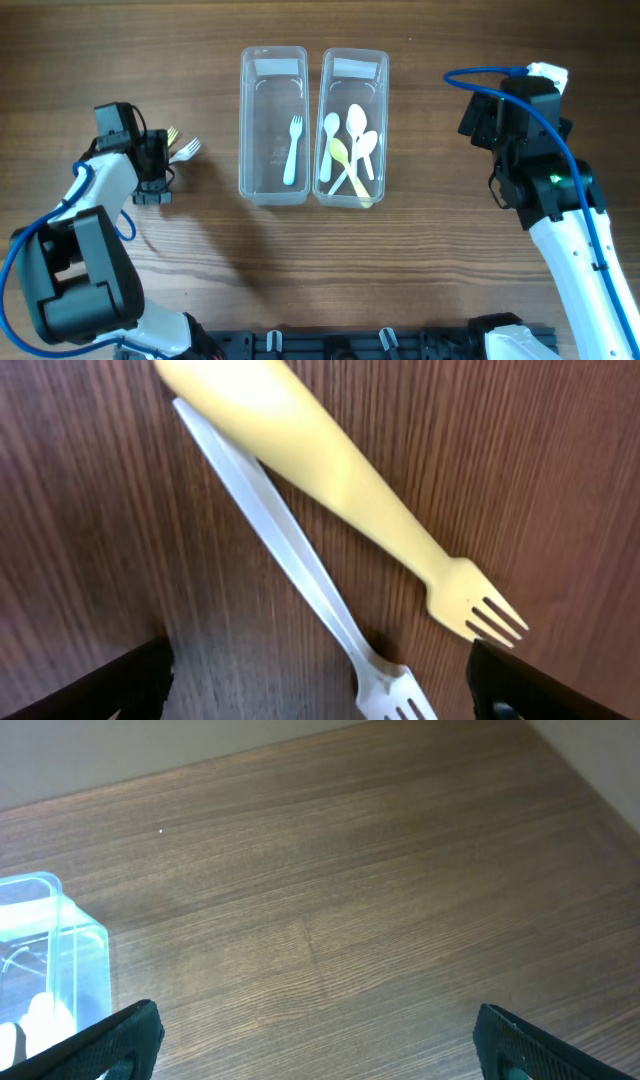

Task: Pack container
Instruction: 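Return the left gripper to the forks and align over white fork, then grasp the white fork with the left gripper and lift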

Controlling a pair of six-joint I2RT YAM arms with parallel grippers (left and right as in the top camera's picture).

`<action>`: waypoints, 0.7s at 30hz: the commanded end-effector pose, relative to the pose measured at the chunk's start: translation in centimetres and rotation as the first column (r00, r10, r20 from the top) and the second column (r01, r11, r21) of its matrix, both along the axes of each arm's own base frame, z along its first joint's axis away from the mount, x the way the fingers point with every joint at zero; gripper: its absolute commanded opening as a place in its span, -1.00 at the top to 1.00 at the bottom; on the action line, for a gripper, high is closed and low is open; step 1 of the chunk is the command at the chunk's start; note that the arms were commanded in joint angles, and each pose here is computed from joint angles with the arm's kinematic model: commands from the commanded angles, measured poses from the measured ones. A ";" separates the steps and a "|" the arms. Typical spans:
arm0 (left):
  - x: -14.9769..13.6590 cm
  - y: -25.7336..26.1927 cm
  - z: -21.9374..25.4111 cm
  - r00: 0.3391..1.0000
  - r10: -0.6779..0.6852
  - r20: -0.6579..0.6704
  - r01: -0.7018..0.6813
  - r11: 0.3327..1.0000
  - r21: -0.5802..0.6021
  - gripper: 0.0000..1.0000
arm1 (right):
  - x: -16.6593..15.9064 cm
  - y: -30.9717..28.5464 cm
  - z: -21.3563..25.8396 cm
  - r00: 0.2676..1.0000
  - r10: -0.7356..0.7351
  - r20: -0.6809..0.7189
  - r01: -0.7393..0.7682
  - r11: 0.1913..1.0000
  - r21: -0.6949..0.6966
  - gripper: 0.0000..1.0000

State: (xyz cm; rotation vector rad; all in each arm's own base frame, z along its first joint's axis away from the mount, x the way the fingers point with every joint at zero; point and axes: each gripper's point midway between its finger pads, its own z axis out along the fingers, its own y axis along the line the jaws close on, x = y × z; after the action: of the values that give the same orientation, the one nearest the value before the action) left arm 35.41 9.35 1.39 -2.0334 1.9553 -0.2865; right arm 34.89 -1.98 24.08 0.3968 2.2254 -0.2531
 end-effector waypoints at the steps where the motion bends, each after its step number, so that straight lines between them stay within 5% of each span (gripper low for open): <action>1: 0.5 0.3 2.8 0.996 -0.014 0.090 0.012 1.000 0.022 -0.85 | 0.2 -0.3 0.7 1.000 -0.013 0.016 0.013 1.000 -0.010 -0.99; 7: 1.7 0.6 4.1 0.988 -0.024 0.155 0.017 0.999 0.047 -0.81 | 0.2 -0.3 0.7 1.000 -0.013 0.016 0.013 1.000 -0.010 -0.99; 12: 1.9 3.0 4.6 0.988 -0.037 0.147 0.007 0.980 0.198 -0.79 | 0.2 -0.3 0.7 1.000 -0.013 0.016 0.013 1.000 -0.010 -1.00; 21: 3.3 2.2 1.7 0.989 -0.066 0.134 0.041 0.983 0.180 -0.76 | 0.2 -0.3 0.7 1.000 -0.013 0.016 0.013 1.000 -0.010 -0.99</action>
State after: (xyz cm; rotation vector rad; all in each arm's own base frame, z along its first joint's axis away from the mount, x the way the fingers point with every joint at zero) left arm 39.06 11.92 5.66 -1.7965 1.8159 -0.2948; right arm 34.89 -1.99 24.08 0.3970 2.2253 -0.2535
